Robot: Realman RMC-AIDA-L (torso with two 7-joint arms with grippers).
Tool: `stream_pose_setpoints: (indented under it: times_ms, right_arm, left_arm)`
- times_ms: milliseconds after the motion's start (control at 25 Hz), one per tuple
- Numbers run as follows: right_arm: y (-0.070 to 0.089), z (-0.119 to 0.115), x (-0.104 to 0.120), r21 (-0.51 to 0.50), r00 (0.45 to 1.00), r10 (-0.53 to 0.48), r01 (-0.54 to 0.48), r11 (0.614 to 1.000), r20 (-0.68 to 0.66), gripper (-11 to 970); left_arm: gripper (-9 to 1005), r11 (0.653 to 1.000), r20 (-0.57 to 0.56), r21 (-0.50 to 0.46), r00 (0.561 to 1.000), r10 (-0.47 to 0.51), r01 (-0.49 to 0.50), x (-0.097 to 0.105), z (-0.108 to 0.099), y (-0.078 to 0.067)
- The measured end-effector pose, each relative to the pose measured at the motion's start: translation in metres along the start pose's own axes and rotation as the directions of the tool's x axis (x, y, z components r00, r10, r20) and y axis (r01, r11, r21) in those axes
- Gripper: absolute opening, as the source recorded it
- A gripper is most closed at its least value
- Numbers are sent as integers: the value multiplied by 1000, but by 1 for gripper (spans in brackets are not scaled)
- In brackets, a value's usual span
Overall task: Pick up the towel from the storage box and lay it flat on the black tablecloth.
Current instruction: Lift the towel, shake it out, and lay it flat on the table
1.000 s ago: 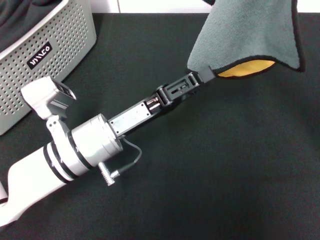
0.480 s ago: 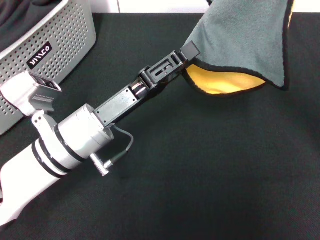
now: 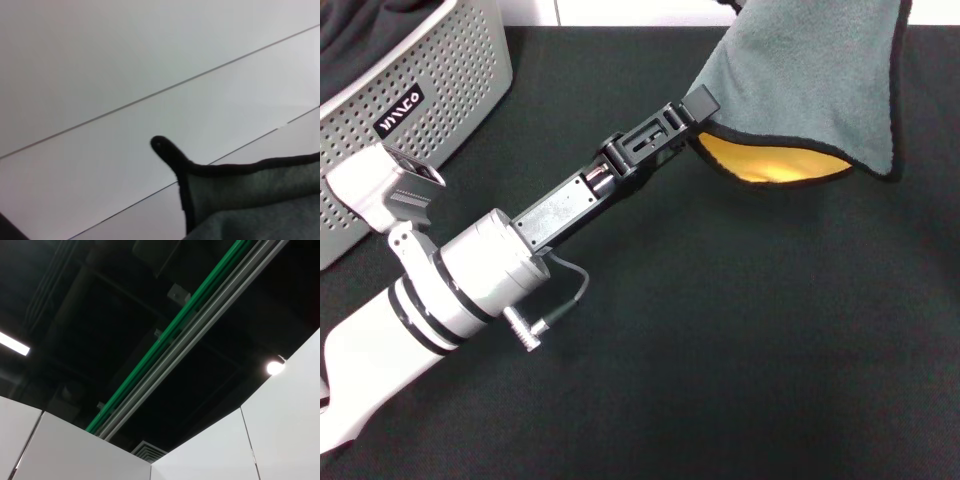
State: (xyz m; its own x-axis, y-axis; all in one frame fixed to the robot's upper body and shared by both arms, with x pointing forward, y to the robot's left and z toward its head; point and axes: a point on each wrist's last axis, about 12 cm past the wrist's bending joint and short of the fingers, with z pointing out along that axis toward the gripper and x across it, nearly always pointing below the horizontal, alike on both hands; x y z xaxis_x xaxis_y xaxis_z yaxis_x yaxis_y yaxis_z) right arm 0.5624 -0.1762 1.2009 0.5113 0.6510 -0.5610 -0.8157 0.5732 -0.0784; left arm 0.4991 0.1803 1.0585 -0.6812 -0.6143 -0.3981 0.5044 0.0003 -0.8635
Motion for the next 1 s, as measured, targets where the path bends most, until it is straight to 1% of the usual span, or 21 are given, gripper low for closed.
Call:
stream_pose_setpoints:
  times_ms: [160, 600, 720, 920, 1000]
  right_arm:
    - [1, 1, -1, -5, 1000, 2, -2, 1000, 8, 154]
    - [1, -1, -1, -7, 1000, 5, -5, 1000, 6, 157]
    - [1, -2, -1, -4, 1000, 4, -4, 1000, 4, 158]
    - [3, -3, -1, -7, 1000, 10, -10, 1000, 0, 160]
    - [3, -4, -1, -6, 1000, 10, -10, 1000, 0, 161]
  left_arm:
    - [504, 1000, 2, -22, 1000, -5, 5, 1, 0, 2]
    - [495, 1000, -6, -14, 1000, 3, -3, 2, 0, 2]
    - [283, 1000, -9, 3, 1000, 12, -12, 1, -1, 0]
    - [61, 998, -10, 38, 999, 40, -39, 1, -1, -4]
    - [45, 998, -10, 40, 999, 41, -41, 0, -1, -5]
